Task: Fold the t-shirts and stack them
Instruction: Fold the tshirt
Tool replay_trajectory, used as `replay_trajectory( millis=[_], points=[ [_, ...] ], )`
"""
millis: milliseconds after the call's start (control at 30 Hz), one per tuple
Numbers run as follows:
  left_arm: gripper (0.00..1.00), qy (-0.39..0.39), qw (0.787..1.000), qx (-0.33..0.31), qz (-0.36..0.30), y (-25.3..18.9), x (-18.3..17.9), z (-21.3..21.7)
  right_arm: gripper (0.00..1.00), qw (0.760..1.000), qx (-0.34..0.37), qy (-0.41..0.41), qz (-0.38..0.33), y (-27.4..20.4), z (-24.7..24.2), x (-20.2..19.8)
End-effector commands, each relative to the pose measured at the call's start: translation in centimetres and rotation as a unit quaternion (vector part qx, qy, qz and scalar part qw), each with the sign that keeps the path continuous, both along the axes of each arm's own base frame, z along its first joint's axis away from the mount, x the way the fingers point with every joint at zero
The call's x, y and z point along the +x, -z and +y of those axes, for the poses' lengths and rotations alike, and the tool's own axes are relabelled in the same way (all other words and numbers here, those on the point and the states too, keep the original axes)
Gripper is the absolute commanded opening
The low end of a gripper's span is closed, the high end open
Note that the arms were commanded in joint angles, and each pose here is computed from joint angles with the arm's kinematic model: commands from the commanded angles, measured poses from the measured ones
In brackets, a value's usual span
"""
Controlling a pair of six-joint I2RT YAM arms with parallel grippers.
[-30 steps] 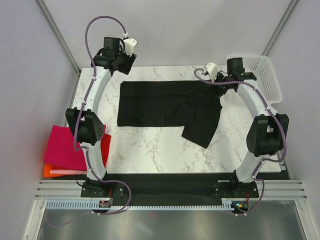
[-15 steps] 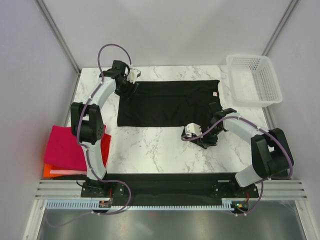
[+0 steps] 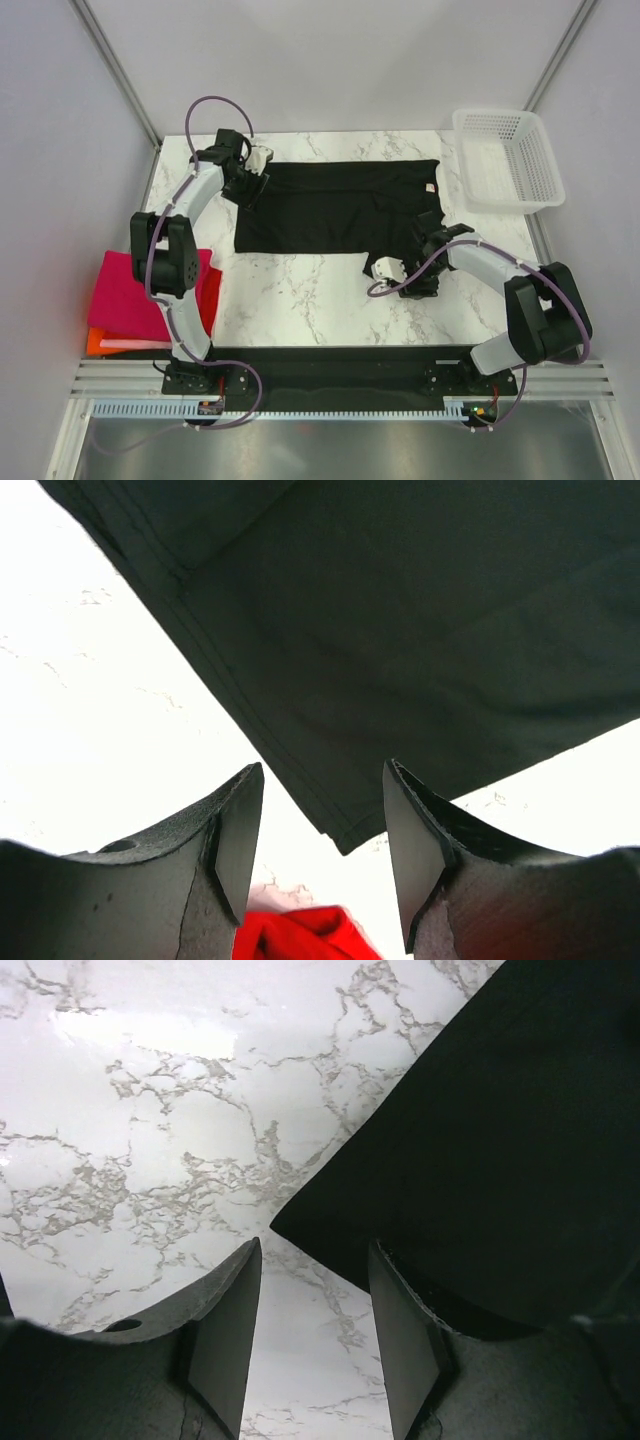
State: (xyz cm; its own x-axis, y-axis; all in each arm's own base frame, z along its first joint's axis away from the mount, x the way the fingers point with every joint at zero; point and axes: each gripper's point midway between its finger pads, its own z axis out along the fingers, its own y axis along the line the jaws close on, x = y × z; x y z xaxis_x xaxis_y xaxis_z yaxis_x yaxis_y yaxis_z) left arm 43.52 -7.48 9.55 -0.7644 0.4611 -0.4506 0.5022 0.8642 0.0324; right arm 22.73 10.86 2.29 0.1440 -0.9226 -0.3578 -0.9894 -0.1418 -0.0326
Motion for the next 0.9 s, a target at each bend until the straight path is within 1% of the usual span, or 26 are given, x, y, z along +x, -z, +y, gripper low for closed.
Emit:
replay_trajectory(
  millis=[0,467,600,700,733,833,867],
  points=[
    [0.58,-0.012,0.999,-0.016,-0.032,-2.2,0.1,0.1,0.56,0.999,0.019,-0.028,-0.024,-1.1,0.4,-0.4],
    [0.59,-0.016,0.999,-0.005,-0.029,-1.9,-0.5,0.6,0.56,1.0,0.012,-0.012,-0.012,1.1,0.6,-0.2],
    [0.58,-0.017,1.0,0.004,-0.021,-1.1,-1.2,1.1,0.51,1.0,0.003,-0.008,-0.006,1.5,0.6,-0.2],
    [0.58,-0.021,1.0,0.014,-0.018,-0.8,-1.6,2.2,0.31,1.0,-0.004,-0.003,-0.003,1.7,0.4,-0.1],
    [0.58,-0.023,0.999,0.017,-0.017,-0.7,-1.7,2.6,0.18,1.0,-0.007,0.001,0.0,1.7,0.3,-0.2],
    [0.58,-0.036,0.999,0.016,-0.007,-0.2,-2.3,4.2,0.01,1.0,-0.014,0.011,0.003,1.7,0.0,-0.3],
    [0.58,-0.04,0.999,0.016,-0.005,-0.1,-2.5,4.9,0.0,1.0,-0.014,0.014,0.002,1.6,0.1,-0.3]
  ],
)
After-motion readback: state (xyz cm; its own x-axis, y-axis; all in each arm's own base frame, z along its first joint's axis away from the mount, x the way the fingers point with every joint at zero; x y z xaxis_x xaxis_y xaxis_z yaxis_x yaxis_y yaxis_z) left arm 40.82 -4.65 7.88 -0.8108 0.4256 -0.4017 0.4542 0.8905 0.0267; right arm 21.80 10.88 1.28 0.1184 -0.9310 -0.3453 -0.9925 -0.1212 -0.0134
